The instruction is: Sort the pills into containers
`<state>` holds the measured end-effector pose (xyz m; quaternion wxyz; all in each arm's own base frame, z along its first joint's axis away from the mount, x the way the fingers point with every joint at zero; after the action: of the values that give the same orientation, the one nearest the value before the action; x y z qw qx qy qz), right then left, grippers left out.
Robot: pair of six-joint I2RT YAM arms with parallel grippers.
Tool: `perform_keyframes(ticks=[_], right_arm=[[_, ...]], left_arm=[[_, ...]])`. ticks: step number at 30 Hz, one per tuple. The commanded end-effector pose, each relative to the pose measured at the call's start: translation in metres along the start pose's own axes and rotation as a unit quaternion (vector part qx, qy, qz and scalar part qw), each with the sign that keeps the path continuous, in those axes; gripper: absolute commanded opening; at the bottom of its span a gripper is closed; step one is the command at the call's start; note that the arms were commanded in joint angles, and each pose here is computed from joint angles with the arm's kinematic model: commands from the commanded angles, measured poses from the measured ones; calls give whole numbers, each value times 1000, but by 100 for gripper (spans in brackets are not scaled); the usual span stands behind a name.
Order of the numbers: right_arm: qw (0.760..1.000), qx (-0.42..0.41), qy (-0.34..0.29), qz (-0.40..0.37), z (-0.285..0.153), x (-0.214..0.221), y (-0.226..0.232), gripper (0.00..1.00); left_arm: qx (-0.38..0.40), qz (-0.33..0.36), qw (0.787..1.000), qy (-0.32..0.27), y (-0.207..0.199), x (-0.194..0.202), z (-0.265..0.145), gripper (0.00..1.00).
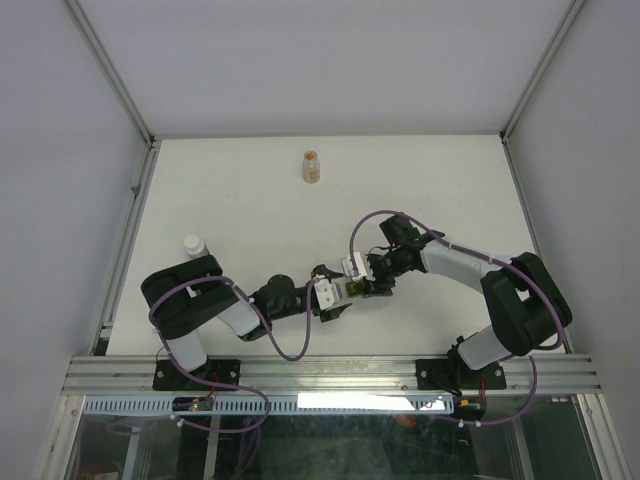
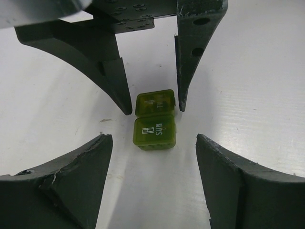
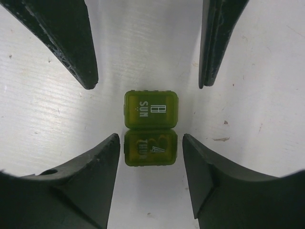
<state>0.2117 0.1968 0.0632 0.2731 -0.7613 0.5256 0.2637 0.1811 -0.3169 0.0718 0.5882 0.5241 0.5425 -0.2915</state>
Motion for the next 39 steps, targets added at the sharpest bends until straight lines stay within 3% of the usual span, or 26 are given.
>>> perform_keyframes(ticks=[1, 14, 20, 27, 39], right_arm=[[1000, 9, -1, -7, 3, -1, -5, 59], [1000, 2, 6, 3, 6, 4, -2, 60], [1000, -3, 5, 6, 6, 4, -1, 52], [1000, -6, -13, 2, 2, -5, 2, 33], [1000, -7, -19, -4, 3, -10, 5, 27]], left_arm=[[-1, 0, 999, -41, -2, -12, 1, 72], [-7, -9, 999, -45, -4, -7, -4, 72], [-12, -18, 999, -49, -5, -4, -4, 72], [-23, -37, 997, -58, -2, -5, 0, 72], [-22, -52, 996, -65, -3, -1, 12, 64]])
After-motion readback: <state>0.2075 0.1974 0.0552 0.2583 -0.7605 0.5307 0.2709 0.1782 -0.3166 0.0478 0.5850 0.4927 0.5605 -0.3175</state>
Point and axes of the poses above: each gripper's point midway between its finger pads, its own z axis out along the fingers, its own y axis along the line the jaws close on, x = y × z, the point moved 4 cm from there along -z, back along the fingers
